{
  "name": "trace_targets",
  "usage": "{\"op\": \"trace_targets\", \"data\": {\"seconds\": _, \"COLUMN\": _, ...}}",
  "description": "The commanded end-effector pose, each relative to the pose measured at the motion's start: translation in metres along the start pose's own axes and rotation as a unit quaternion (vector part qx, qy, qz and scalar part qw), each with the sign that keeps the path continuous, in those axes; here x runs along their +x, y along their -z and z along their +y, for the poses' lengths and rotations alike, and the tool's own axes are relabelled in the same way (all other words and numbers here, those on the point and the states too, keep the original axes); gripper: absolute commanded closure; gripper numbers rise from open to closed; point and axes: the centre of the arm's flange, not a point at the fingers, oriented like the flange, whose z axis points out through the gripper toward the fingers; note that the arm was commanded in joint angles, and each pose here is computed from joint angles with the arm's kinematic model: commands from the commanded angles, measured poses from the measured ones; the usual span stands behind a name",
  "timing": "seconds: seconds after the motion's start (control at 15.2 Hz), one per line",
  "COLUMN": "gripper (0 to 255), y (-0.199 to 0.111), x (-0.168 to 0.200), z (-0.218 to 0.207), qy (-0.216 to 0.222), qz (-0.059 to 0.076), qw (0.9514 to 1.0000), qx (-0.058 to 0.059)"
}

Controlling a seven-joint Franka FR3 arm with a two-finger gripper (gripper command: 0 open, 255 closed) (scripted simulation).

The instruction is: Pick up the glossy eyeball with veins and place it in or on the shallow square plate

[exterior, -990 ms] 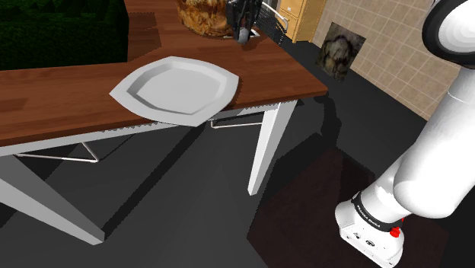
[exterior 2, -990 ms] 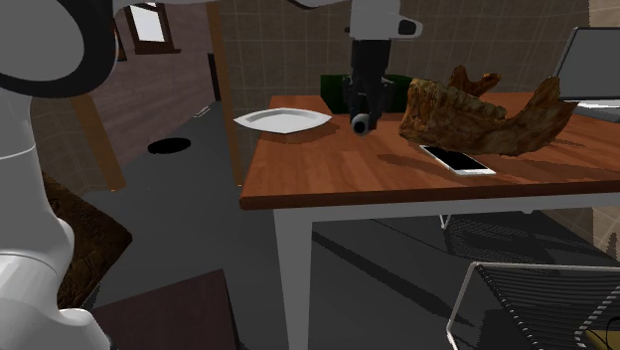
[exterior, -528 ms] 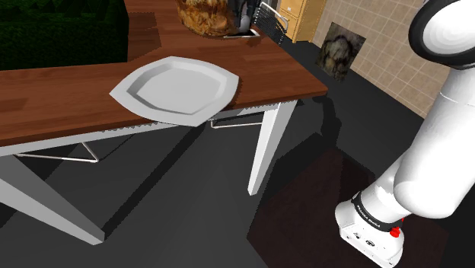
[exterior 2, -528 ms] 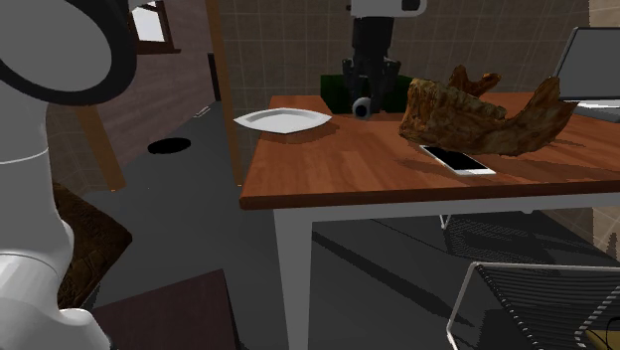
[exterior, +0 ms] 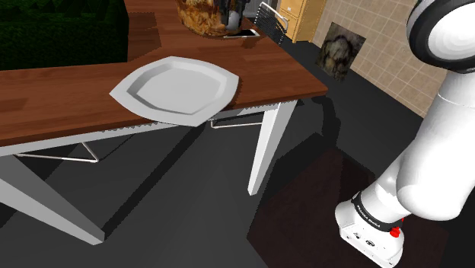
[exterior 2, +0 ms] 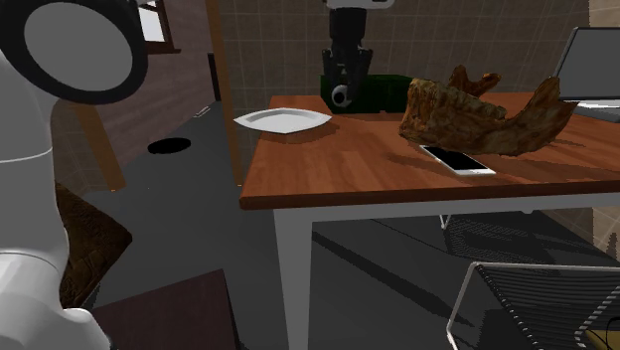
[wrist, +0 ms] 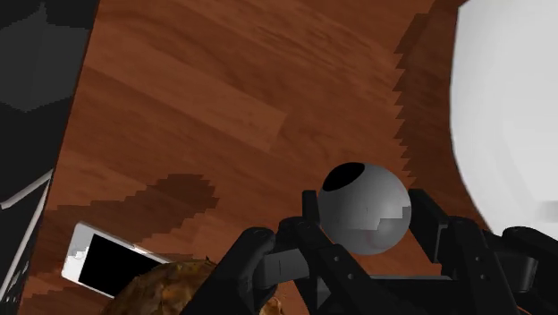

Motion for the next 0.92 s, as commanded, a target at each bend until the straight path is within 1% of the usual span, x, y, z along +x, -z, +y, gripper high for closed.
{"op": "trace_targets", "data": {"seconds": 0.0, "gripper": 255, "y": 0.000, "x": -0.006, "z": -0.026, "qy": 0.000, "qz": 0.000, "qw": 1.0000, "qx": 0.000}}
{"op": "trace_targets", "data": {"seconds": 0.86, "gripper": 255, "y": 0.005, "x": -0.036, "z": -0.195, "qy": 0.000, "qz": 0.000, "qw": 1.0000, "qx": 0.000}}
